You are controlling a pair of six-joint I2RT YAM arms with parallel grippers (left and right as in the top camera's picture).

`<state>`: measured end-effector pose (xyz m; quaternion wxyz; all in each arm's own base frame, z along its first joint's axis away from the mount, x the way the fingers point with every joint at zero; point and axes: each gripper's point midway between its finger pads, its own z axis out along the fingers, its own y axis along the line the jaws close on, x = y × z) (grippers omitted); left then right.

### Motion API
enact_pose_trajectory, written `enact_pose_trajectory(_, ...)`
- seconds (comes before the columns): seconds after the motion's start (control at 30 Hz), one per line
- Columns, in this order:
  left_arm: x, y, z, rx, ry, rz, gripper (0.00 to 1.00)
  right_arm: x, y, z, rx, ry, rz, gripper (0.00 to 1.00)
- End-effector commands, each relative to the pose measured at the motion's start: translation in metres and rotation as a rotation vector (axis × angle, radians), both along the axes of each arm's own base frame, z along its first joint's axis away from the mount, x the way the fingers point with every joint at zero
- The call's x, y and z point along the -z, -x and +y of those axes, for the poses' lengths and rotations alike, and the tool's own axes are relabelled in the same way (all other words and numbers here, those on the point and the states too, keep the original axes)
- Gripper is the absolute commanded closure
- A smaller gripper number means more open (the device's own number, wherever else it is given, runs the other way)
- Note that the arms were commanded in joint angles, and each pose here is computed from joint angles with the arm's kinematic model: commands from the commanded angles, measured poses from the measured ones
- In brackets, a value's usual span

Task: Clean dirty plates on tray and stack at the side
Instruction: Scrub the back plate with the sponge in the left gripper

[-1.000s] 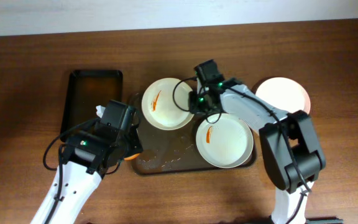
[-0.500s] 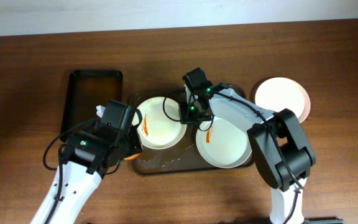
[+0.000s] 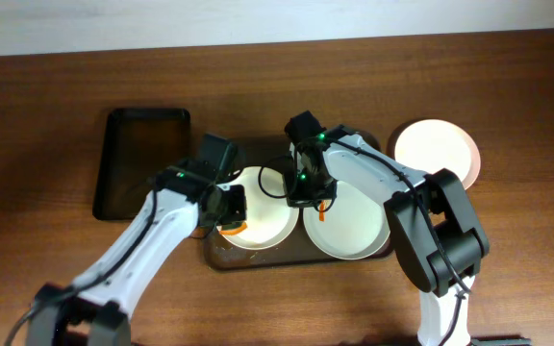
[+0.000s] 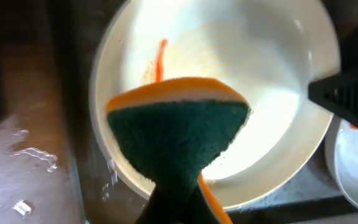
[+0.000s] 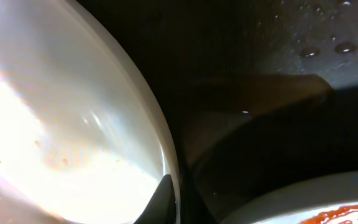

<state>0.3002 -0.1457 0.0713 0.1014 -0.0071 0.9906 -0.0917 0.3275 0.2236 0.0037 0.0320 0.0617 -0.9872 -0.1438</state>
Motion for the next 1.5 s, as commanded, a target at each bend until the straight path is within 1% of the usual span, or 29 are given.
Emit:
enact_pose_trajectory(0.0, 0.018, -0.001, -0.035, 0.091, 0.166, 0.057, 1.0, 0.021, 0.009, -0.014, -0.02, 0.084, 0.027, 0.96)
enact_pose_trajectory(0.03, 0.023, -0.004, -0.04, 0.096, 0.186, 0.064, 1.0, 0.022, 0.009, -0.014, -0.02, 0.085, 0.028, 0.96)
enact_pose_trajectory(0.3, 0.071, -0.014, -0.042, 0.086, 0.166, 0.112, 1.0, 0.022, 0.009, -0.014, -0.02, 0.084, 0.026, 0.96)
enact_pose_trajectory(0.33, 0.084, -0.015, -0.031, 0.07, 0.099, 0.118, 1.0, 0.022, 0.008, -0.014, -0.02, 0.084, 0.025, 0.96)
enact_pose_trajectory(0.4, 0.099, -0.016, 0.001, 0.033, -0.085, 0.105, 1.0, 0.022, 0.009, -0.015, -0.02, 0.084, 0.026, 0.96)
enact_pose_trajectory(0.5, 0.106, -0.011, 0.062, -0.012, -0.413, 0.073, 1.0, 0.022, 0.008, -0.015, -0.019, 0.087, 0.024, 0.96)
enact_pose_trajectory(0.6, 0.1, -0.01, 0.084, -0.033, -0.536, 0.06, 1.0, 0.022, 0.008, -0.015, -0.019, 0.087, 0.024, 0.96)
enact_pose_trajectory(0.67, 0.094, -0.013, 0.089, -0.038, -0.571, 0.045, 1.0, 0.022, 0.008, -0.015, -0.019, 0.087, 0.024, 0.96)
enact_pose_trajectory(0.73, 0.082, -0.018, 0.087, -0.069, -0.562, 0.035, 1.0, 0.022, 0.008, -0.015, -0.019, 0.086, 0.023, 0.96)
enact_pose_trajectory(0.83, 0.04, -0.036, 0.076, -0.112, -0.508, -0.03, 1.0, 0.022, 0.008, -0.015, -0.019, 0.085, 0.022, 0.96)
enact_pose_trajectory(0.87, 0.025, -0.042, 0.072, -0.12, -0.479, -0.063, 1.0, 0.022, 0.008, -0.015, -0.019, 0.085, 0.022, 0.96)
enact_pose_trajectory(0.93, 0.005, -0.048, 0.054, -0.121, -0.357, -0.112, 1.0, 0.022, 0.008, -0.015, -0.019, 0.085, 0.021, 0.96)
enact_pose_trajectory(0.97, 0.004, -0.047, 0.042, -0.108, -0.287, -0.106, 1.0, 0.022, 0.008, -0.015, -0.019, 0.085, 0.021, 0.96)
enact_pose_trajectory(1.0, 0.005, -0.047, 0.035, -0.099, -0.25, -0.098, 1.0, 0.022, 0.008, -0.015, -0.019, 0.085, 0.021, 0.96)
enact_pose_trajectory(1.13, 0.027, -0.043, -0.004, -0.044, -0.033, -0.058, 1.0, 0.022, 0.008, -0.014, -0.019, 0.085, 0.021, 0.96)
enact_pose_trajectory(1.23, 0.039, -0.043, -0.011, -0.036, 0.007, -0.065, 1.0, 0.022, 0.008, -0.015, -0.019, 0.085, 0.021, 0.96)
enact_pose_trajectory(1.33, 0.063, -0.041, -0.01, -0.036, 0.001, -0.05, 1.0, 0.022, 0.008, -0.015, -0.019, 0.085, 0.021, 0.96)
enact_pose_trajectory(1.4, 0.081, -0.04, 0.0, -0.052, -0.05, -0.034, 1.0, 0.022, 0.008, -0.015, -0.02, 0.085, 0.021, 0.96)
enact_pose_trajectory(1.47, 0.097, -0.035, 0.023, -0.078, -0.164, -0.005, 1.0, 0.022, 0.008, -0.015, -0.02, 0.085, 0.021, 0.96)
